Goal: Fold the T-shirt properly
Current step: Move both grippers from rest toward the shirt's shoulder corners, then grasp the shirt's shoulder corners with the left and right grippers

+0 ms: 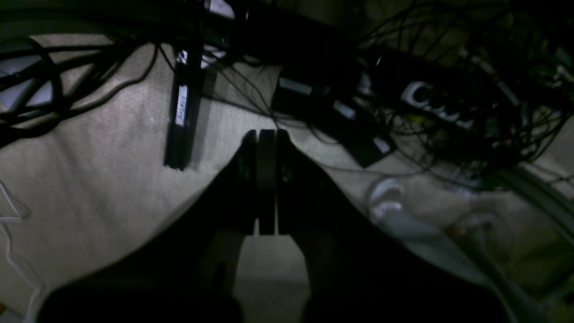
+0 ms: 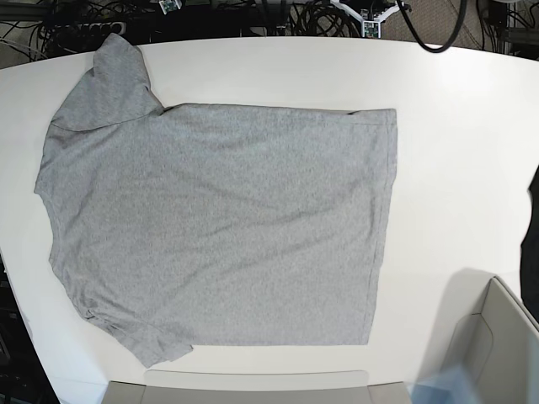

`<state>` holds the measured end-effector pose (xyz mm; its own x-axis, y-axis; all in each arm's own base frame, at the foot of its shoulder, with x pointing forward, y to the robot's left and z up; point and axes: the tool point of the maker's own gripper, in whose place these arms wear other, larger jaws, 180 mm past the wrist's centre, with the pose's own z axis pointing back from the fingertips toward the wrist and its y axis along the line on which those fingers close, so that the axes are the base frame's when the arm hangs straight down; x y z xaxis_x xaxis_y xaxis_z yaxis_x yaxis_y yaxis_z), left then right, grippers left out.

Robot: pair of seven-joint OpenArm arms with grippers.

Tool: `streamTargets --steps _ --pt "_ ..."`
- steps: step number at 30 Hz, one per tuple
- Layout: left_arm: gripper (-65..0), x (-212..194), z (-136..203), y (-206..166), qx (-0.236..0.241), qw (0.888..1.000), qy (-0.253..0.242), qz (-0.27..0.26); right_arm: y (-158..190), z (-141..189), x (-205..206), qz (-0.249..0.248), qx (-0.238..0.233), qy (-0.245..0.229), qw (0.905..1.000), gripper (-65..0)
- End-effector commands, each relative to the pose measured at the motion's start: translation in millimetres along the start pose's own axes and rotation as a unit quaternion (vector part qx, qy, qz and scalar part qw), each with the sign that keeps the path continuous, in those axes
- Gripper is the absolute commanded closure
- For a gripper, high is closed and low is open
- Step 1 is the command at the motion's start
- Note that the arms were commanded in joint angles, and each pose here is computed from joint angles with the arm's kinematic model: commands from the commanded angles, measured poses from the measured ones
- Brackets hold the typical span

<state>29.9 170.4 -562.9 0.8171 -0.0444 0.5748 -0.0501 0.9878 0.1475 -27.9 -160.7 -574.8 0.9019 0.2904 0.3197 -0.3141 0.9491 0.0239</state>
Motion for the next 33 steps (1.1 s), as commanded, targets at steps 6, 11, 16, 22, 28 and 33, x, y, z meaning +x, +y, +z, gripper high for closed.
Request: streamTargets --steps 6,11,16,22,28,33 --pt "0.0 42.9 31.2 10.9 0.007 1.0 -0.007 0.004 7.0 48.9 18.2 0.012 0.007 -0.052 0.9985 -0.3" --pt "0.0 82.7 56.9 15.8 0.009 0.999 -0.041 0.006 -2.6 83.9 45.0 0.008 -0.012 -0.098 0.9951 -0.3" --pt "-0.1 107.9 79.8 18.9 0.009 0.998 -0.068 0.007 -16.0 114.3 80.5 0.005 -0.022 -0.143 0.9895 -0.3" --pt "-0.1 128.0 104.4 21.0 0.009 0.996 -0.089 0.009 -14.3 144.8 101.5 -0.035 0.021 -0.148 0.9881 -0.3" --pt "-0.1 117.2 114.8 21.3 0.008 0.997 -0.074 0.007 -7.7 155.3 105.1 -0.044 0.036 -0.151 0.9869 -0.3" --pt "-0.1 143.1 125.8 22.7 0.009 0.994 -0.108 0.01 -30.5 164.6 121.1 -0.029 0.009 -0.173 0.9844 -0.3"
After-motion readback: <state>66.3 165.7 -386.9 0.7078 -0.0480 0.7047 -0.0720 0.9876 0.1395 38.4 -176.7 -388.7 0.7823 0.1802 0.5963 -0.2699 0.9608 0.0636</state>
